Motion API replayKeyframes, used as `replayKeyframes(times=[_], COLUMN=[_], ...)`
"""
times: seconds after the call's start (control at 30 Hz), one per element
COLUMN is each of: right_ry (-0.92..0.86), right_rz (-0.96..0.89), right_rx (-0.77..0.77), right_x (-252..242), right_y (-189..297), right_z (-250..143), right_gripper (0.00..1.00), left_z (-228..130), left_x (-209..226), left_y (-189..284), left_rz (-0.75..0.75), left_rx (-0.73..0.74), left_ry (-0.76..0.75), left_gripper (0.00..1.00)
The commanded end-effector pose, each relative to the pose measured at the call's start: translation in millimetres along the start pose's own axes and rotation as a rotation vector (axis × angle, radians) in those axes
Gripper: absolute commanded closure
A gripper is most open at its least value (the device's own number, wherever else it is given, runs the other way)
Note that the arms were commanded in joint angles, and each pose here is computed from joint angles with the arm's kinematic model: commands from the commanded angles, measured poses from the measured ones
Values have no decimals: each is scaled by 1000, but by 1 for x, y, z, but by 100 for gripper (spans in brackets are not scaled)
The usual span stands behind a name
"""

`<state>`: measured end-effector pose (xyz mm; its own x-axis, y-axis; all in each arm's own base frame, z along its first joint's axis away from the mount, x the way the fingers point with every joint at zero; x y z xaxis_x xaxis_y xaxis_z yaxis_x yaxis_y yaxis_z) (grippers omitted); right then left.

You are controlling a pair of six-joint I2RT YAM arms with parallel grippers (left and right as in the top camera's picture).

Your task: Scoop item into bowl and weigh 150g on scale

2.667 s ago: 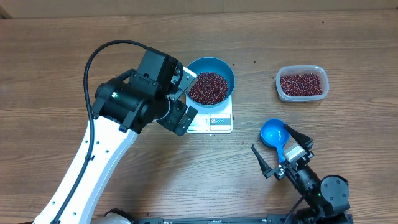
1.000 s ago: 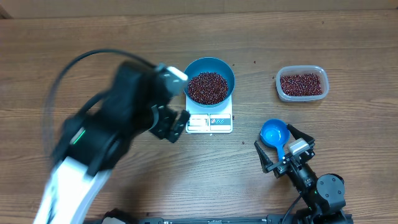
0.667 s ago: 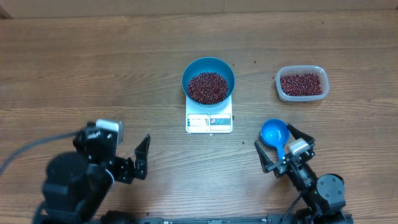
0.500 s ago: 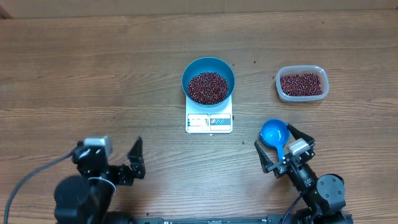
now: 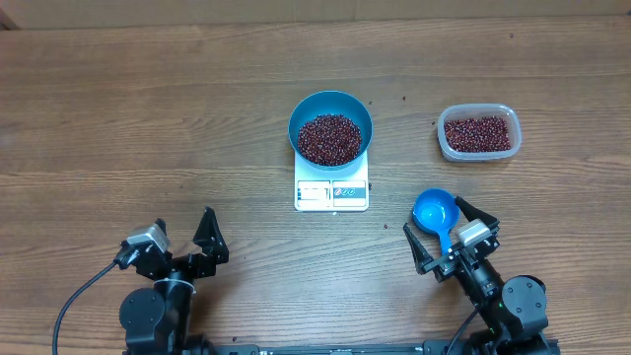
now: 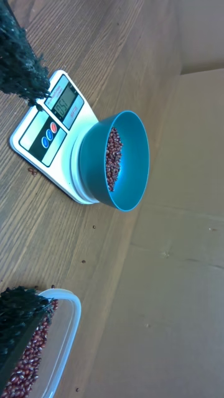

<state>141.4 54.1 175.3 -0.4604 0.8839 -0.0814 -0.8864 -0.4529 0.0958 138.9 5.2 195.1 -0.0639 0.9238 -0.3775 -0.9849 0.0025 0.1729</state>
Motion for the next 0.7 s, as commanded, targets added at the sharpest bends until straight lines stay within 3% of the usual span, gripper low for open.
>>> replayKeyframes(times=[0.0, 0.3, 0.67], right_ry=[-5, -5, -5], right_rz=[-12, -12, -12], right_rx=[-9, -9, -9], right_x=[-1, -1, -1], right_y=[0, 0, 0], right_z=[0, 0, 0], right_gripper=[0, 0, 0], left_z=[-5, -22, -24], left_x=[6, 16, 17], left_y=[-9, -22, -22], left_rz=[0, 4, 16], left_rx=[-73, -127, -113], left_ry=[20, 80, -15], left_gripper=[0, 0, 0])
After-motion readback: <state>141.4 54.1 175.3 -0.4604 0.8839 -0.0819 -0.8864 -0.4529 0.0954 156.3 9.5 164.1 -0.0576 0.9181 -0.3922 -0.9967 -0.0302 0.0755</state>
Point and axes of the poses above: each gripper's point midway between its finger pads, its own y axis back along the fingers, its own x axis along the line the jaws close on, z = x × y, the point moved 9 cm from there along y, back along the fingers, and after that the axes turned 2 degrees about -y, right-handed, at the moved point
